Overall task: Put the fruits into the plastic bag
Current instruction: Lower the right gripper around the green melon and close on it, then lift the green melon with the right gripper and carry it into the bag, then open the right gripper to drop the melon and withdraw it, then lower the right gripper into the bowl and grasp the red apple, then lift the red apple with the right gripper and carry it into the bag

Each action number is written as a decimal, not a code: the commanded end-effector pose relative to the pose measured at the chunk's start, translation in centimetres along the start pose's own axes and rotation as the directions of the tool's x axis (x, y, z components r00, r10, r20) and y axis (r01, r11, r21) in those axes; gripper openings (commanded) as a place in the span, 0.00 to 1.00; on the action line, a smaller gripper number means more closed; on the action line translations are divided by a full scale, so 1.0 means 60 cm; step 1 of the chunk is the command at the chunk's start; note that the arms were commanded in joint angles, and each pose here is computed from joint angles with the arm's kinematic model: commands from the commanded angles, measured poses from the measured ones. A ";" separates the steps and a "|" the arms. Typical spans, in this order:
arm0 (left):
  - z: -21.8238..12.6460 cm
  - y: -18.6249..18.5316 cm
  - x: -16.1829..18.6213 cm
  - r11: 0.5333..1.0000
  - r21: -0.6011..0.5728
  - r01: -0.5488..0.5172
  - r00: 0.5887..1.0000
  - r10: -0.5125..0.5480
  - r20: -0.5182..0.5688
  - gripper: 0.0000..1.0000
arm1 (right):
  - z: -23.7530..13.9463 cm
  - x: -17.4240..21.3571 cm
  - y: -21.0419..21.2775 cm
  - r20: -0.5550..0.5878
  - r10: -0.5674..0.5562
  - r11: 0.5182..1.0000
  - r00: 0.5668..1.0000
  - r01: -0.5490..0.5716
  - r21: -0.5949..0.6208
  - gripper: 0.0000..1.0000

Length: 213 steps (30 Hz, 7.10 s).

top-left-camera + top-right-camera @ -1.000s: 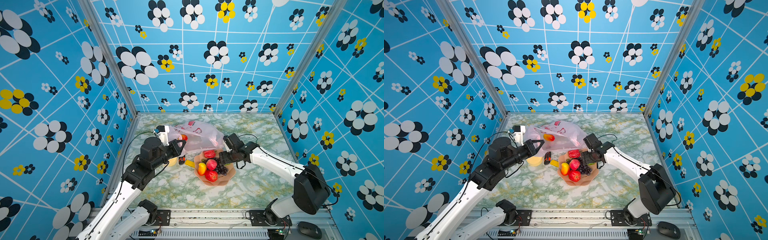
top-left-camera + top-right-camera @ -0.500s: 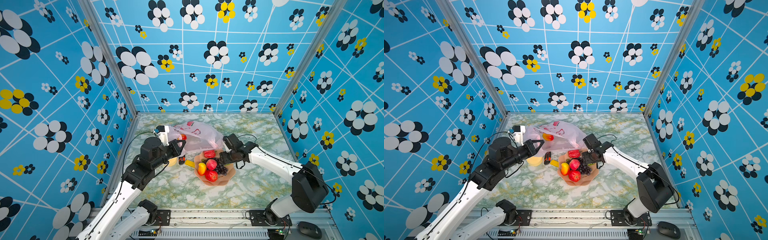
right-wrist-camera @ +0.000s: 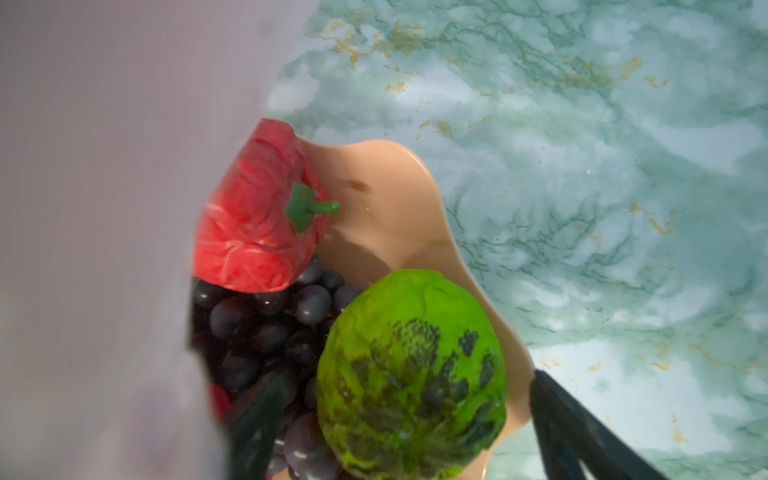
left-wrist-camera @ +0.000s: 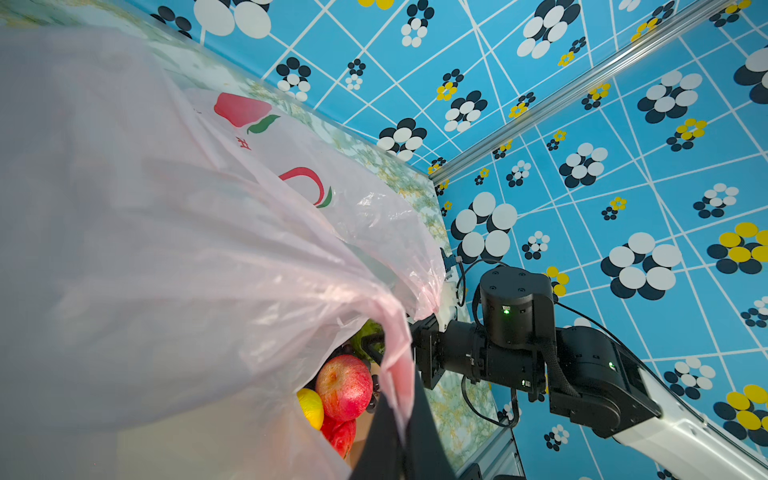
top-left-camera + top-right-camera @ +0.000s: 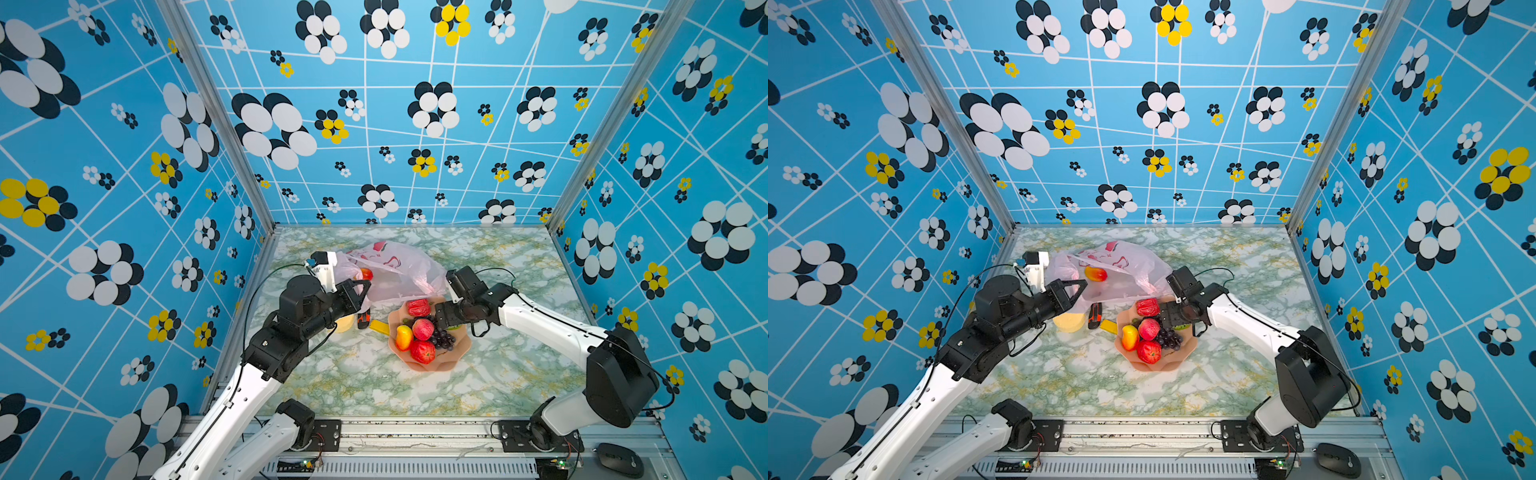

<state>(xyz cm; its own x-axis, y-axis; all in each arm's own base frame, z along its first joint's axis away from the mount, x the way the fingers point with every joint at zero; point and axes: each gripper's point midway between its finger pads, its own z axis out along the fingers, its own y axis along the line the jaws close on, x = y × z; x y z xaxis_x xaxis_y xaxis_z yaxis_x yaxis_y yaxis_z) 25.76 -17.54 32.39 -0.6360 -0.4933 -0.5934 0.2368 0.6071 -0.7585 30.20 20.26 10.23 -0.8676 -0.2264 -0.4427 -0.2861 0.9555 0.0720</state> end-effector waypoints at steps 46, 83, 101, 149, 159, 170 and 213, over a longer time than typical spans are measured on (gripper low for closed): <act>-0.010 -0.009 0.001 0.999 0.028 -0.019 1.000 0.019 0.006 0.00 | -0.292 -0.053 0.079 0.314 0.136 0.908 0.940 0.009 -0.419 0.72; 0.001 -0.032 0.003 0.994 0.101 -0.038 0.999 0.040 -0.018 0.00 | -0.013 -0.282 0.288 0.186 0.005 0.929 0.982 0.064 -0.364 0.84; -0.012 0.003 0.009 1.000 0.010 -0.028 1.000 0.028 -0.010 0.00 | -0.140 -0.391 0.223 0.308 -0.052 0.925 0.950 0.162 -0.343 0.99; -0.005 0.000 0.016 0.999 0.044 0.002 1.000 -0.001 -0.018 0.00 | -0.085 0.012 0.164 0.011 -0.078 0.965 0.997 0.078 -0.248 0.90; -0.007 0.000 0.013 0.999 0.035 -0.007 1.000 0.007 -0.015 0.00 | -0.049 0.018 0.165 -0.031 -0.089 0.971 0.996 0.080 -0.224 0.90; -0.007 0.002 0.014 0.999 0.032 -0.004 1.000 0.004 -0.013 0.00 | -0.032 0.030 0.156 -0.053 -0.081 0.976 0.995 0.069 -0.207 0.84; -0.004 0.000 0.013 0.999 0.043 0.008 1.000 -0.007 -0.011 0.00 | -0.174 0.017 0.130 0.057 0.099 0.925 0.993 -0.071 -0.373 0.60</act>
<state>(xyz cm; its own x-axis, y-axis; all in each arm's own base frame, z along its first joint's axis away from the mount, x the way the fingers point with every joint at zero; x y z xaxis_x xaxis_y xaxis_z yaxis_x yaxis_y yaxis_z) 24.91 -17.90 30.93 -0.6692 -0.4733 -0.5729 0.2425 0.5897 -0.7704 24.27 26.50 17.54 -0.8596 -0.1677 -0.4828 -0.3733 0.8512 0.3690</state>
